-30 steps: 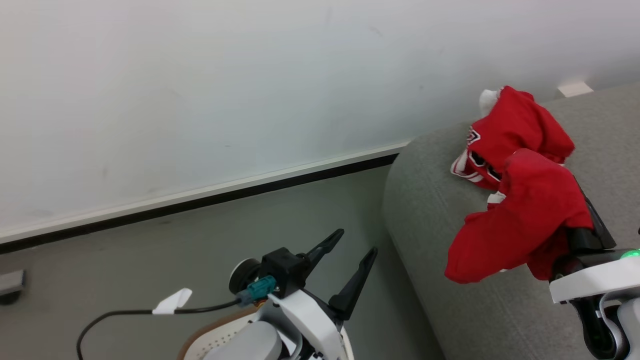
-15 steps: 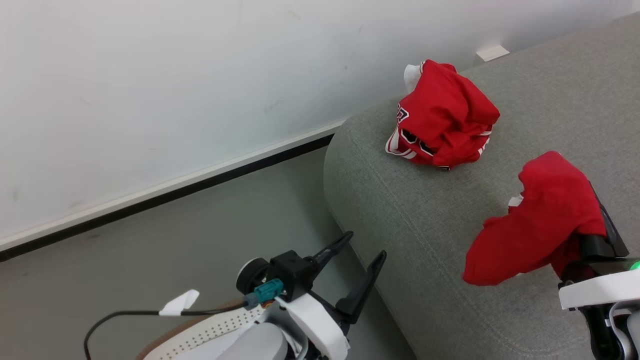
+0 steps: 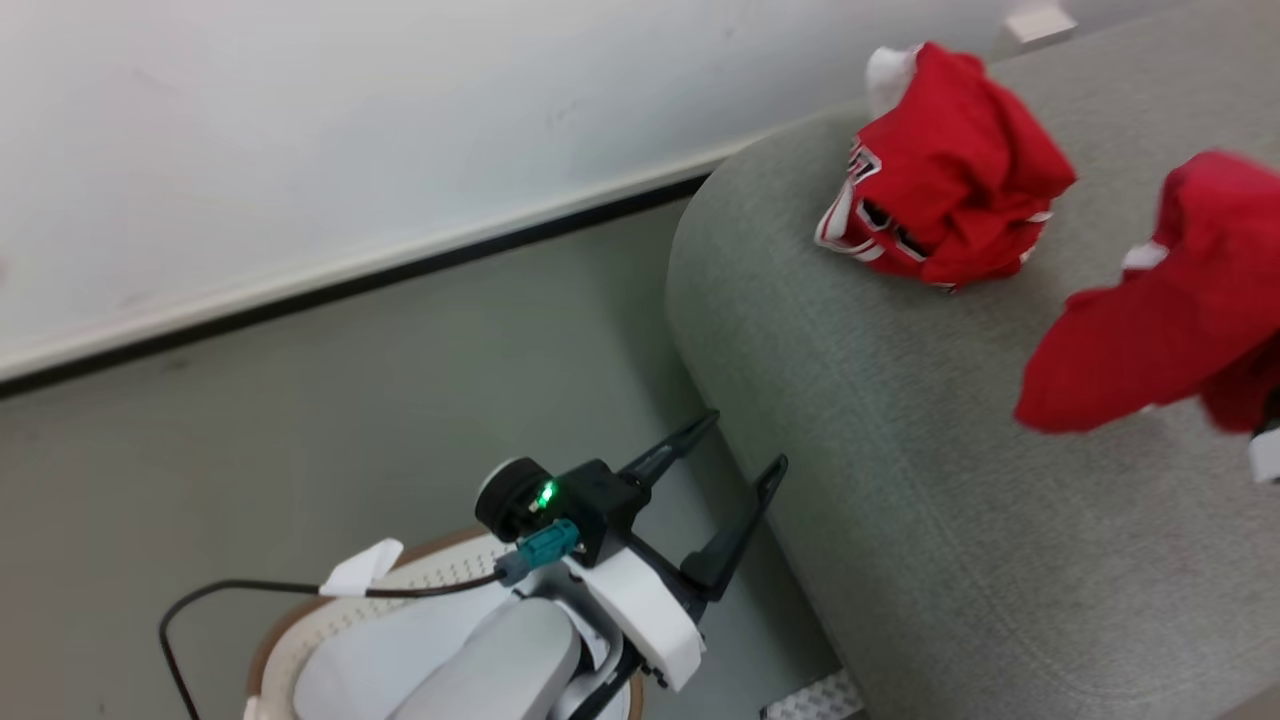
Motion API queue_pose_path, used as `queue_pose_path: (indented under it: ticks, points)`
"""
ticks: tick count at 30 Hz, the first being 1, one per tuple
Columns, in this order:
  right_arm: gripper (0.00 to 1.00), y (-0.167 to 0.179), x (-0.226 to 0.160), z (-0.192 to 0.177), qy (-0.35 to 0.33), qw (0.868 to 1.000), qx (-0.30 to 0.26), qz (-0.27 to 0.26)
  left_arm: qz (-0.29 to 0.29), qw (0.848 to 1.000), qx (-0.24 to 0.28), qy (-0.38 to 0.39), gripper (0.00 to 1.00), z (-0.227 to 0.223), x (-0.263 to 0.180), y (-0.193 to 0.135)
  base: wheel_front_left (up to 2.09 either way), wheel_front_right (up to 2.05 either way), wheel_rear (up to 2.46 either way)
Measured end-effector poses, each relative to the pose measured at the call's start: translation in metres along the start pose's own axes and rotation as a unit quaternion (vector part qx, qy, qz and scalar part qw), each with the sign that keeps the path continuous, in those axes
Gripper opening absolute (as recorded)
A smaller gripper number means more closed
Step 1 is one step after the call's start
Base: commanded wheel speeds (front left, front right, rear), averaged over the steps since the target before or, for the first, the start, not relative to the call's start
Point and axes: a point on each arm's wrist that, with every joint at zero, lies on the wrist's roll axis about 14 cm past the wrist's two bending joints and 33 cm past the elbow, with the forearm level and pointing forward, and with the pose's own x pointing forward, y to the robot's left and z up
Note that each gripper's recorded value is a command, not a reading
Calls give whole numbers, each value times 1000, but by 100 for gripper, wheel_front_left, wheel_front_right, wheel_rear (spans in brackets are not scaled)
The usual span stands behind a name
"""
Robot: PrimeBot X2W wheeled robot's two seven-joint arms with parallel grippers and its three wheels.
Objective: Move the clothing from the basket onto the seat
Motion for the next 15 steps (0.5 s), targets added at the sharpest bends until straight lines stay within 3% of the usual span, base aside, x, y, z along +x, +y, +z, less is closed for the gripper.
queue_pose_path:
  ticks: [8,15]
  points:
    - [0,-3,62,-16,44,996,-76,16,43,999,-18,21,100,-31,-13,50,0,0,0]
    - [0,-23,92,-70,119,988,-103,-10,81,996,-36,31,100,-51,-27,82,0,0,0]
